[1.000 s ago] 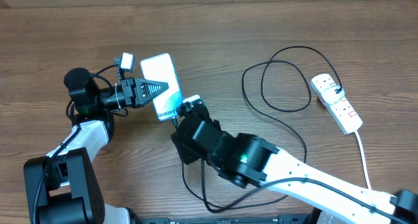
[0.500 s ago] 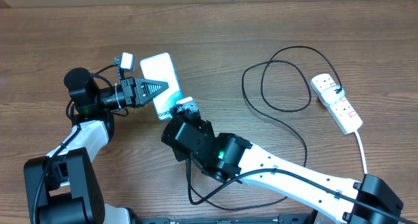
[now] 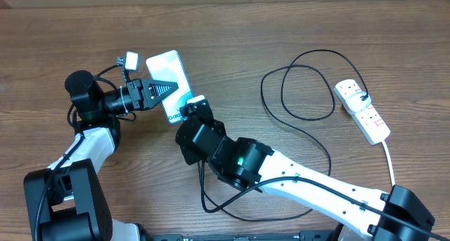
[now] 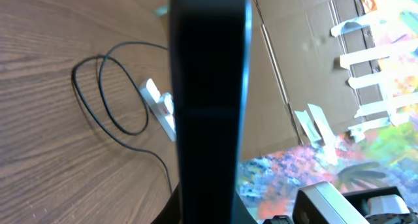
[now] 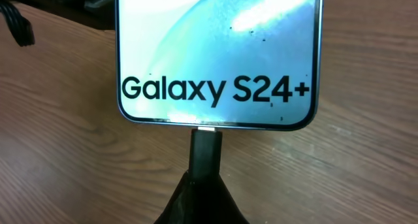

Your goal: Plug charger to phone and switch on socket

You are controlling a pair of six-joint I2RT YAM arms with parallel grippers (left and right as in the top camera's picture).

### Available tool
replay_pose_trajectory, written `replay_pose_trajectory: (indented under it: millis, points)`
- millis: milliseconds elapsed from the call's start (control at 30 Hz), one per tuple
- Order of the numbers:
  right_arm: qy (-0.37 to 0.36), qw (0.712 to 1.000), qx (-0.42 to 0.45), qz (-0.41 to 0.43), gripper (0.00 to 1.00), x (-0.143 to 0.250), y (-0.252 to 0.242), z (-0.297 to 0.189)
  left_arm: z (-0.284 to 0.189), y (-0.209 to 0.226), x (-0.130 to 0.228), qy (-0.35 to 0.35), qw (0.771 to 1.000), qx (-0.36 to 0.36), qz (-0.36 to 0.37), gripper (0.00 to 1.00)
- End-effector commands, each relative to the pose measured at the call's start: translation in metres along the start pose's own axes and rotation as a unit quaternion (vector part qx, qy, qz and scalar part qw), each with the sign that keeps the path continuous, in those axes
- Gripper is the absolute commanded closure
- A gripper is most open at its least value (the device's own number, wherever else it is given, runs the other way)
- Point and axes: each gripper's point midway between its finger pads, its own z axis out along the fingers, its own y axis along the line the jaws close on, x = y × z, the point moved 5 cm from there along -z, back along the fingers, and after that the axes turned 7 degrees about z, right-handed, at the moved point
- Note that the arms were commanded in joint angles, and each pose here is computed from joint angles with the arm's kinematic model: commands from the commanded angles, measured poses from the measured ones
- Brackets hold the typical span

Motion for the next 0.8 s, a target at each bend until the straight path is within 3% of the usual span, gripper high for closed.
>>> replay_pose_trajectory:
  millis: [0,67,167,233,367,400,433,467,600,767]
  points:
    - [-0.075,0.997,-0.028,0.009,0.96,-0.052,0.013,-0.019,0.020,-0.011,0.022,0.067,0.996,0.046,0.023,0.96]
    - [-0.024,0.998,-0.053,0.000,0.96,-0.037,0.016,-0.017,0.024,-0.012,0.024,0.072,0.996,0.050,0.024,0.96]
    - [-0.045,0.998,-0.054,0.001,0.92,-0.045,0.017,-0.023,0.027,-0.013,0.026,0.077,0.995,0.053,0.030,0.96]
    - [-0.055,0.996,-0.063,0.005,0.66,-0.052,0.018,-0.034,0.028,-0.013,0.026,0.077,0.995,0.053,0.030,0.96]
    - [-0.040,0.997,-0.071,0.002,0.39,-0.050,0.013,-0.064,0.029,-0.008,0.022,0.059,0.998,0.035,0.005,0.96]
    - [-0.035,0.997,-0.065,0.001,0.29,-0.048,0.007,-0.076,0.029,-0.006,0.020,0.050,0.998,0.026,-0.011,0.96]
    - [-0.036,0.998,-0.045,0.000,0.11,-0.046,-0.007,-0.103,0.032,-0.002,0.017,0.033,0.999,0.011,-0.033,0.96]
    - [-0.041,0.999,-0.032,0.000,0.04,-0.046,-0.015,-0.117,0.036,-0.001,0.015,0.026,0.999,0.004,-0.041,0.96]
    - [-0.098,0.995,-0.001,0.013,0.00,-0.048,-0.053,-0.191,0.072,-0.002,0.019,0.017,0.998,-0.016,-0.051,0.96]
    - [-0.195,0.980,0.001,0.046,0.00,-0.047,-0.096,-0.274,0.132,-0.010,0.031,0.052,0.998,-0.044,0.007,0.96]
